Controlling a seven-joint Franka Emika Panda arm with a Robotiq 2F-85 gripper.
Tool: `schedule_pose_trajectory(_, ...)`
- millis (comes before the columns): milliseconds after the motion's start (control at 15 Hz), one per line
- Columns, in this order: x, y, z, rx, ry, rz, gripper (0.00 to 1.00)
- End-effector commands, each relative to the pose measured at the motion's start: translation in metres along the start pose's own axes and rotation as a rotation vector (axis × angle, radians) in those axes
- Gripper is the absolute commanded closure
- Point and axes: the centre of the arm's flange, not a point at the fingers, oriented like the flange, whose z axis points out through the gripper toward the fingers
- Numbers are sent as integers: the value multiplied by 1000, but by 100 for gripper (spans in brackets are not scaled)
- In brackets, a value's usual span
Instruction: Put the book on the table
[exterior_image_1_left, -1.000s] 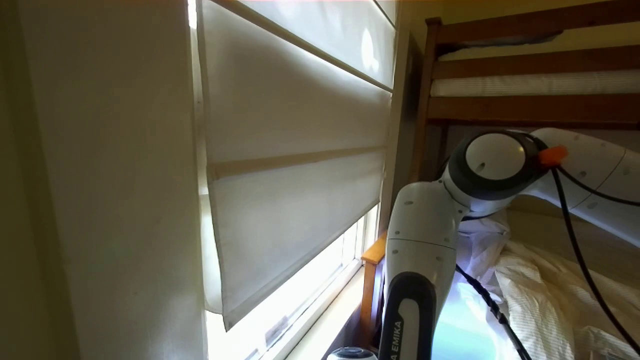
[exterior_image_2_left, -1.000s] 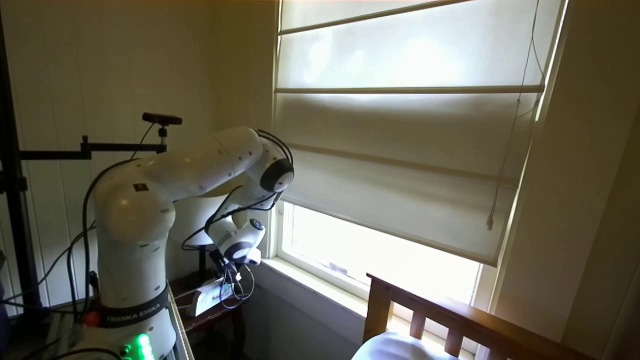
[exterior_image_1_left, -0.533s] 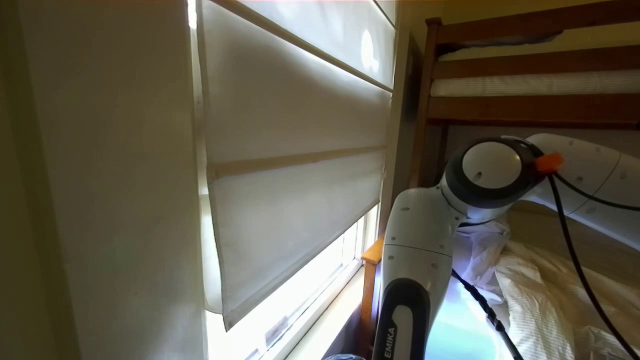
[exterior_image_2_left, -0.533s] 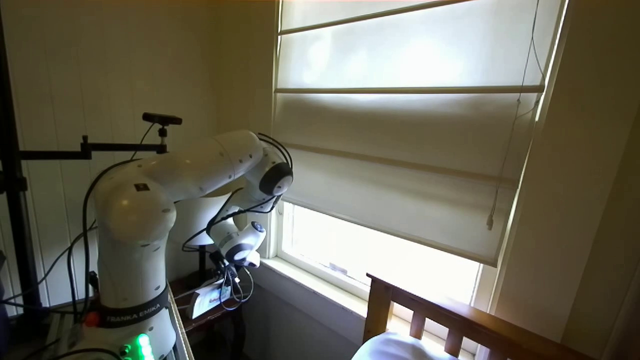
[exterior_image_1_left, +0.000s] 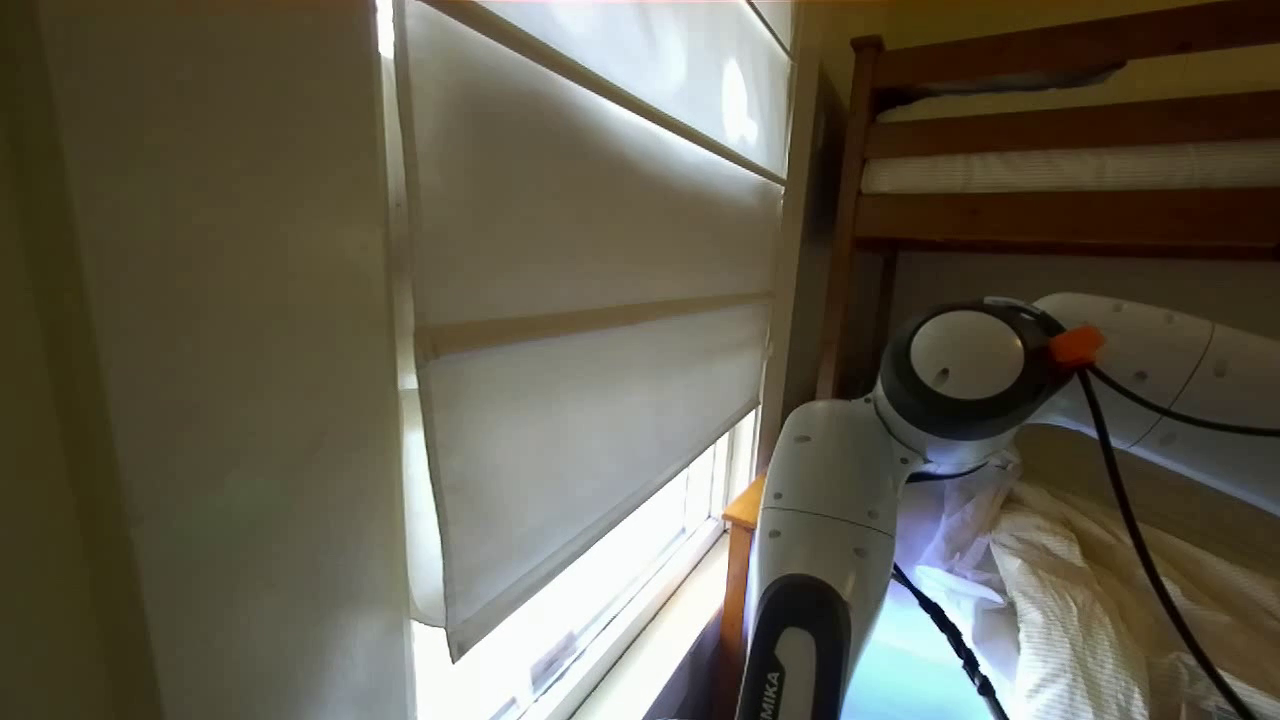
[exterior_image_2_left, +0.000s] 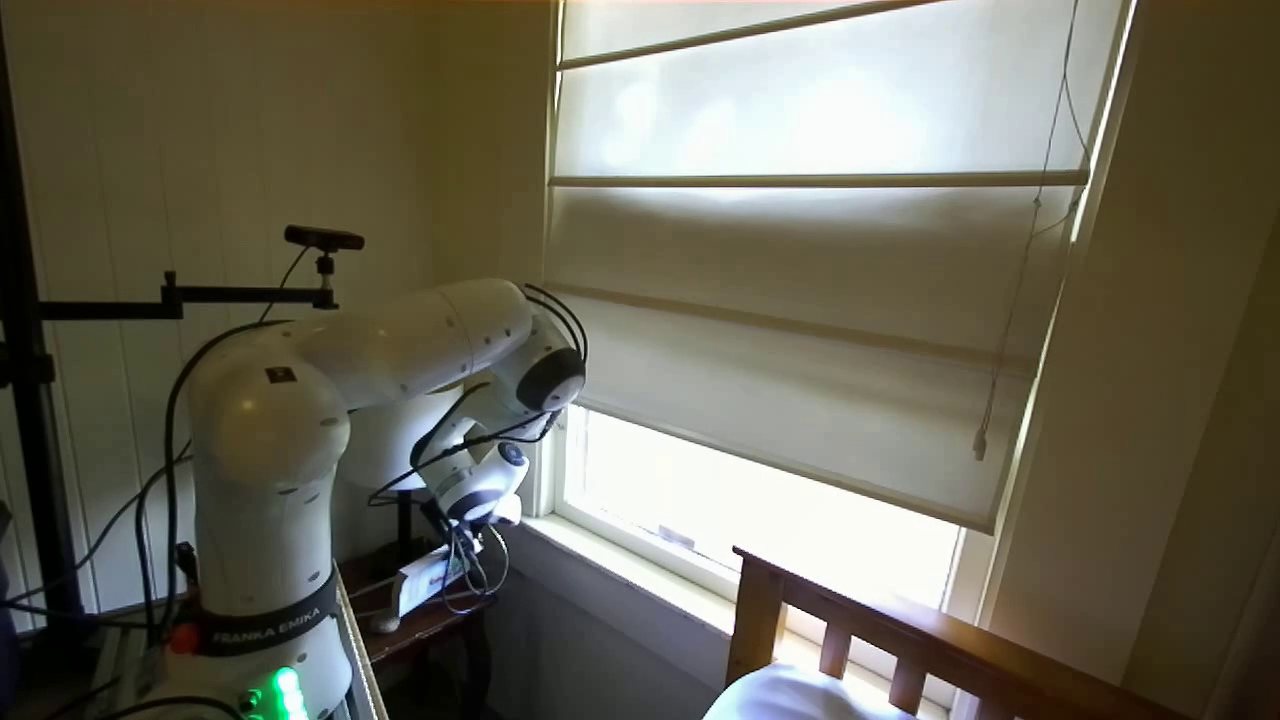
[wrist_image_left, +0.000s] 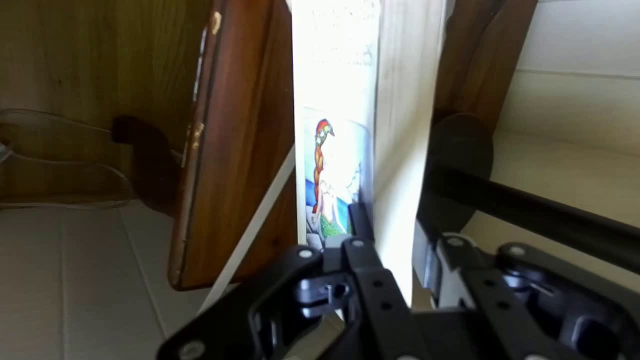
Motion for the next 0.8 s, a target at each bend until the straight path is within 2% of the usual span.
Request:
schedule_pose_trajectory(0, 4, -8, 18, 135, -13, -27, 94)
schedule_pose_trajectory(200, 5, -11, 31, 224, -52, -37, 94)
schedule_pose_trajectory(400, 11, -1, 50, 271, -97, -47, 94)
schedule_pose_trajectory(733, 18, 7, 60, 293, -145, -116, 94)
